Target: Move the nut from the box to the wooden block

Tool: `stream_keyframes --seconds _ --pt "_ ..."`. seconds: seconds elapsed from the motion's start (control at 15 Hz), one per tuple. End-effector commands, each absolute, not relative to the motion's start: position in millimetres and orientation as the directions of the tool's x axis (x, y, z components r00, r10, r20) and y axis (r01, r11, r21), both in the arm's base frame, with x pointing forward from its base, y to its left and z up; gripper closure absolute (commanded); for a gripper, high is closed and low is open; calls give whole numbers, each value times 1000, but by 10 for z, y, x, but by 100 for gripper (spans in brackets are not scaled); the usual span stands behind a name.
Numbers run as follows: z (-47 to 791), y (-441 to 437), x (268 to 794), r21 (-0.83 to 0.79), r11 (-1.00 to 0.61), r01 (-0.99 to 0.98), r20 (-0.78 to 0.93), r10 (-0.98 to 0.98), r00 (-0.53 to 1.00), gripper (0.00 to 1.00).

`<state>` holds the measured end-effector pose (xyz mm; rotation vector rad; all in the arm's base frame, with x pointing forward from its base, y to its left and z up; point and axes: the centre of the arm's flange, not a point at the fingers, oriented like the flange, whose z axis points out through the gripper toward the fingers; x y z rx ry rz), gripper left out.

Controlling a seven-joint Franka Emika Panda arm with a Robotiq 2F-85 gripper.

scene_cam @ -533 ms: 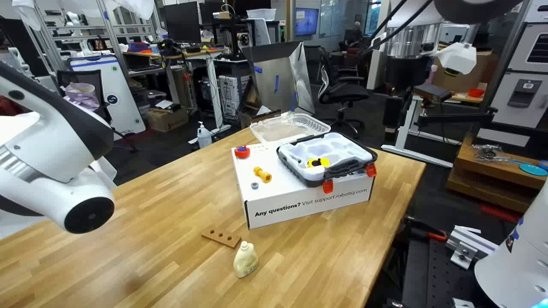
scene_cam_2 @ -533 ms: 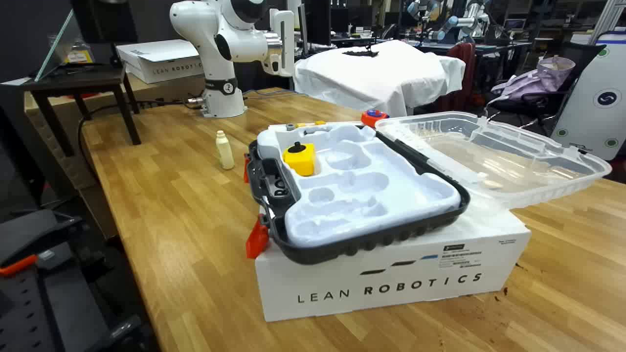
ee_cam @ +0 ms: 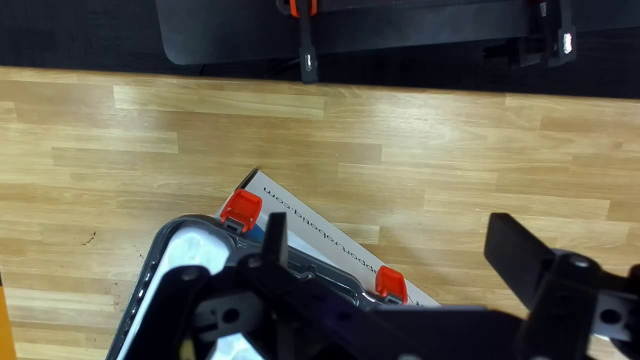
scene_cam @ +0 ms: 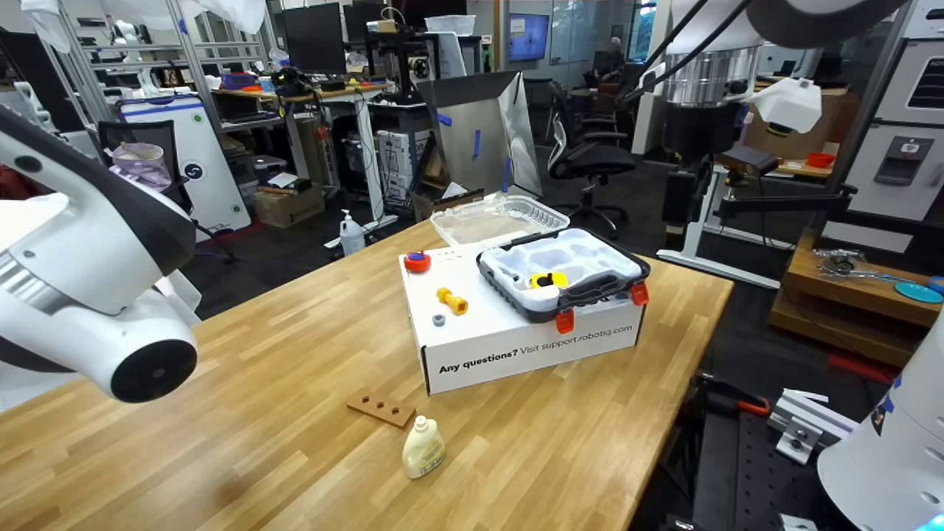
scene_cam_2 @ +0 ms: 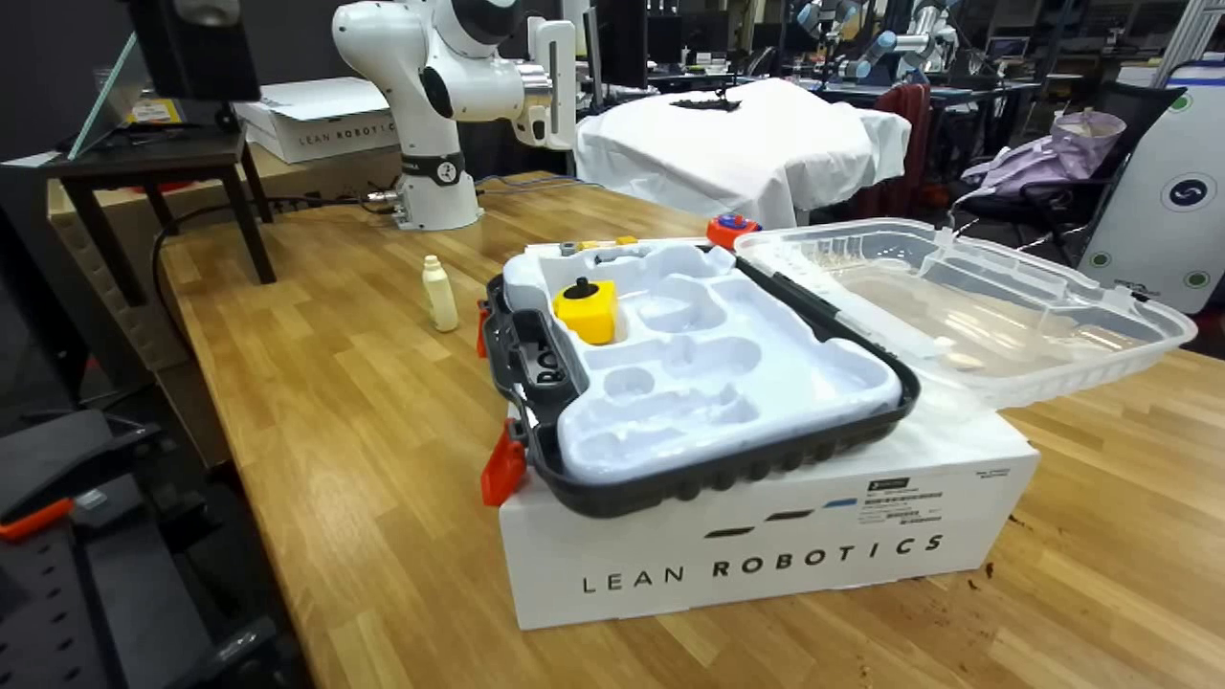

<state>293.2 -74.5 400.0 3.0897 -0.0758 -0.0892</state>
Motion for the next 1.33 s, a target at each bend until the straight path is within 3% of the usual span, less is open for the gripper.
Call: stream_keyframes --seconds 0.0,1.13,1.27 --pt "4000 -745 2932 51 -998 -48 -56 -50 997 0" --pt "4000 -745 2932 51 -998 -48 -56 -50 997 0" --pt "3995 -588 3141 75 -996 -42 -36 -44 998 0"
